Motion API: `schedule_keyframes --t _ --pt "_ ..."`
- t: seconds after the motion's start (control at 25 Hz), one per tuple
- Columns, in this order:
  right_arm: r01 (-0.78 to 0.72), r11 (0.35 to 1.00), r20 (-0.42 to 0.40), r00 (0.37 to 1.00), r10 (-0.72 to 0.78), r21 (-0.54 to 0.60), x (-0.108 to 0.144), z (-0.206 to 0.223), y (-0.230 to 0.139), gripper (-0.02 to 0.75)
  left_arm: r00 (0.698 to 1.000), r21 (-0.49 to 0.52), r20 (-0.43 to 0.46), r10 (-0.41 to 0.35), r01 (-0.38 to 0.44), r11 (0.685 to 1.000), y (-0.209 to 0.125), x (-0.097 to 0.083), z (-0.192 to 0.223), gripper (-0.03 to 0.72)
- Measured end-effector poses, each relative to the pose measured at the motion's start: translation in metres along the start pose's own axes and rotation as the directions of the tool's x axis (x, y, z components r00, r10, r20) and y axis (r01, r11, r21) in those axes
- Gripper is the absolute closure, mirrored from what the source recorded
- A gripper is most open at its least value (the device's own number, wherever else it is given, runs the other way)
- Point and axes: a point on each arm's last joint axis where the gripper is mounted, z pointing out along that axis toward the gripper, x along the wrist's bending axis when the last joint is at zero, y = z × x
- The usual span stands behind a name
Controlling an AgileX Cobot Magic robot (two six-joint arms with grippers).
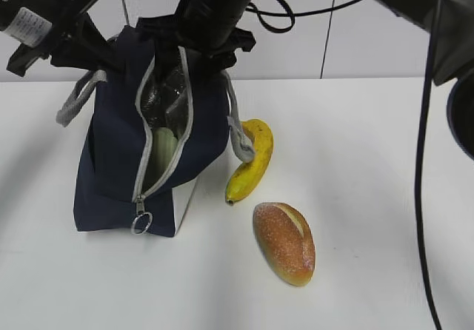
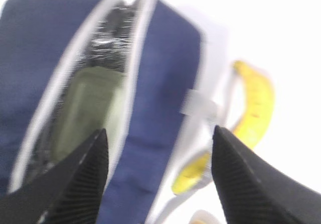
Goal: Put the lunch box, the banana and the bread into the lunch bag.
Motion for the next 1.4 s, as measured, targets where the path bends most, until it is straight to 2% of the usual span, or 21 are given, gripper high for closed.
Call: schedule_keyframes --t 0.16,0.28,0.52,0.76,1.16,1.4 --pt "-0.001 0.999 0.041 0.999 0.003 -0.045 -0.009 -0.032 0.003 0.260 1.000 0.005 0.000 0.000 0.000 1.000 0.000 0.000 0.000 0.691" --pt "-0.028 0.998 0.069 0.997 0.032 -0.064 -0.025 -0.054 0.003 0.260 1.000 0.009 0.001 0.000 0.000 1.000 -0.001 0.000 0.000 0.691" --pt "-0.071 0.997 0.173 0.982 0.077 -0.040 -0.058 -0.077 -0.012 0.260 1.000 0.010 0.001 0.000 0.000 1.000 -0.001 0.000 0.000 0.691" --pt "-0.133 0.989 0.224 0.968 0.115 0.064 -0.082 -0.058 -0.033 0.260 1.000 0.011 0.000 0.001 -0.001 1.000 -0.001 0.000 0.000 0.691" --pt "-0.194 0.964 0.259 0.955 0.143 0.183 -0.098 -0.012 -0.050 0.258 1.000 0.011 -0.001 0.002 -0.002 1.000 -0.001 0.000 0.000 0.691" --pt "-0.237 0.950 0.253 0.950 0.183 0.201 -0.109 0.032 -0.056 0.162 1.000 0.011 -0.001 0.002 -0.002 1.000 -0.001 0.000 0.000 0.691"
